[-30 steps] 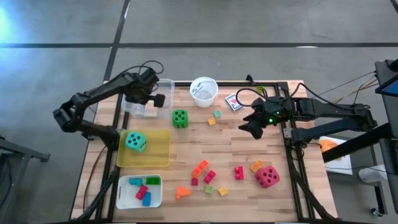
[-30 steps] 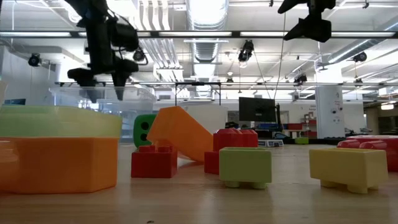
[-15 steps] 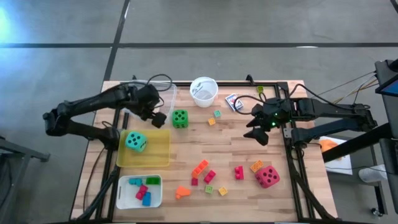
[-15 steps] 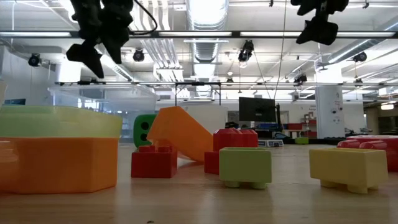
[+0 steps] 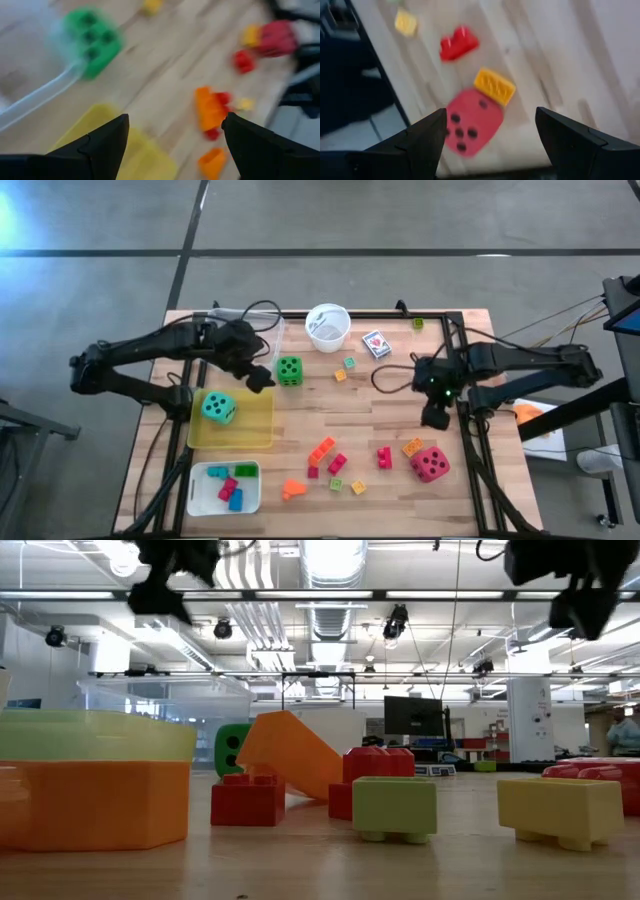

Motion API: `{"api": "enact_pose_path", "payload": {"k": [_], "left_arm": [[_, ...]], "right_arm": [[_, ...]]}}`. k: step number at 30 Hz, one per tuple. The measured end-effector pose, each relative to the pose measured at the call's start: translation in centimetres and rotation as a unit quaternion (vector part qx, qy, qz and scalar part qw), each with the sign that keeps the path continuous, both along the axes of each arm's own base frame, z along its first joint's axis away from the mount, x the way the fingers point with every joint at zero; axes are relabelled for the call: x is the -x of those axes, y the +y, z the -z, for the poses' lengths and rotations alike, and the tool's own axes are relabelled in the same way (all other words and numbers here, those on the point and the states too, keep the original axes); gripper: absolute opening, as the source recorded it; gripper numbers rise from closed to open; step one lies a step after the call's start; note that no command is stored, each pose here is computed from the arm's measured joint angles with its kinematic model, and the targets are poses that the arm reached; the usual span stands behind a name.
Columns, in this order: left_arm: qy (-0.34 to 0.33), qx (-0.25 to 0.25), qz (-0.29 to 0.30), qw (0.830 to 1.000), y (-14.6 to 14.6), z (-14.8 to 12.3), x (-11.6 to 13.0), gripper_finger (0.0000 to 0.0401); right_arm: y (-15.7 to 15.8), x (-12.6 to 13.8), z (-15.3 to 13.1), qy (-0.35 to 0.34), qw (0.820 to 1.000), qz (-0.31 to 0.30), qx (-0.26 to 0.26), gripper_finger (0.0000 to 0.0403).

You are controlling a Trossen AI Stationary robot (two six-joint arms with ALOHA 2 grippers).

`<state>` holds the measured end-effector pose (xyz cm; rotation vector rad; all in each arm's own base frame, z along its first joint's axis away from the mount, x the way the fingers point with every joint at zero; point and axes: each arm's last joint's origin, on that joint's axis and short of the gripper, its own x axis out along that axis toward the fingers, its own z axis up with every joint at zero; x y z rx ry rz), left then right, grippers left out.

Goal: Pick & Place Toys
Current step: Put the red die into the yellow bin

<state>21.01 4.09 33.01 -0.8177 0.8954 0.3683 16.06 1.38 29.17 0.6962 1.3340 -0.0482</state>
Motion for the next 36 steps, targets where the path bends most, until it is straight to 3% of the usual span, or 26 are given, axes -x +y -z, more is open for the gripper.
{"api": "enact_pose_path", "payload": {"k": [6, 10, 17, 25, 36], "left_arm": [[-0.152, -0.031, 0.063, 0.986, -2.2, -3.1, -2.1, 0.0313], [-0.2, -0.048, 0.098, 0.974, -3.3, -3.6, -2.8, 0.0313], [-0.186, -0.037, 0.103, 0.977, -3.8, -2.4, -3.1, 0.0313], [-0.179, -0.026, 0.092, 0.979, -3.8, -1.9, -3.2, 0.0313], [-0.189, -0.027, 0.092, 0.977, -3.8, -2.1, -3.3, 0.0313]], "right_arm": [[1.3, 0.2, 0.7, 0.036, 0.998, -0.043, -0.005, 0.0297], [2.3, 0.2, 1.6, 0.029, 0.994, -0.11, 0.007, 0.0297], [4.4, 0.5, 4.0, 0.015, 0.981, -0.195, 0.015, 0.0297], [5.8, 0.0, 6.2, -0.033, 0.976, -0.214, -0.001, 0.0297], [6.3, -0.2, 9.7, 0.043, 0.971, -0.225, -0.067, 0.0297]]}}
